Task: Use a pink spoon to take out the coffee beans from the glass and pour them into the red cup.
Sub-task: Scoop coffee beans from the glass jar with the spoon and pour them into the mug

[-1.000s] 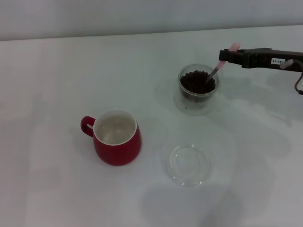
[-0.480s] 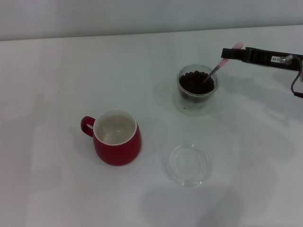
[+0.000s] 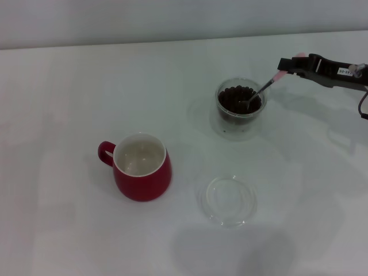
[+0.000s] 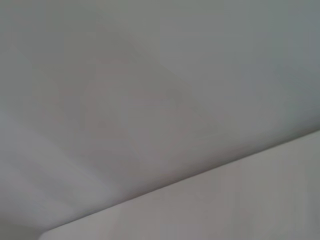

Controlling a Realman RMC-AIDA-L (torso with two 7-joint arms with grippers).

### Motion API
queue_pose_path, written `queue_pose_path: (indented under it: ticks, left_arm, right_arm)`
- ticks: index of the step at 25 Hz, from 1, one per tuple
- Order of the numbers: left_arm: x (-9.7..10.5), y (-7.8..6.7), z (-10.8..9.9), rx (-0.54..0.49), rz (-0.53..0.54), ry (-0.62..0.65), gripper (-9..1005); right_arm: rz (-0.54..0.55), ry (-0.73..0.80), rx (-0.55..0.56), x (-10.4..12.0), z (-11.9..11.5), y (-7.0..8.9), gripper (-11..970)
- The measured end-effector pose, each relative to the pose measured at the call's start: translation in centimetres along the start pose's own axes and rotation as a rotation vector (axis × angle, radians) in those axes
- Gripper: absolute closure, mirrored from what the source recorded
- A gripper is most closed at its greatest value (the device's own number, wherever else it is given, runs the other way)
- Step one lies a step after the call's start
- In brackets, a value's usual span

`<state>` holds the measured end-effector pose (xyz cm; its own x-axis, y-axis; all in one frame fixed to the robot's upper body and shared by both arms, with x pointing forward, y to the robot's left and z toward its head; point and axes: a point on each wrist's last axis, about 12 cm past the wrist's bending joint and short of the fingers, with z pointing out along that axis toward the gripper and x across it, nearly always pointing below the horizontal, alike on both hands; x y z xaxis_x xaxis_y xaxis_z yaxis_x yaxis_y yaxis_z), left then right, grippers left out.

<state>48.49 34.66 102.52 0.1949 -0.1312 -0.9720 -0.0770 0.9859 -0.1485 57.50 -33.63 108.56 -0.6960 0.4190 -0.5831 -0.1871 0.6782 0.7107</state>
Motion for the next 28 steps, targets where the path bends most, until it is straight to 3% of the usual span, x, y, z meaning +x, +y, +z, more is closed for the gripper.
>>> queue_pose_path:
  ticks: [28]
  left_arm:
    - [-0.1, -0.3, -0.1, 0.006, -0.008, -0.019, 104]
  right_arm:
    - [0.273, -0.057, -0.037, -0.7, -0.8, -1.8, 820]
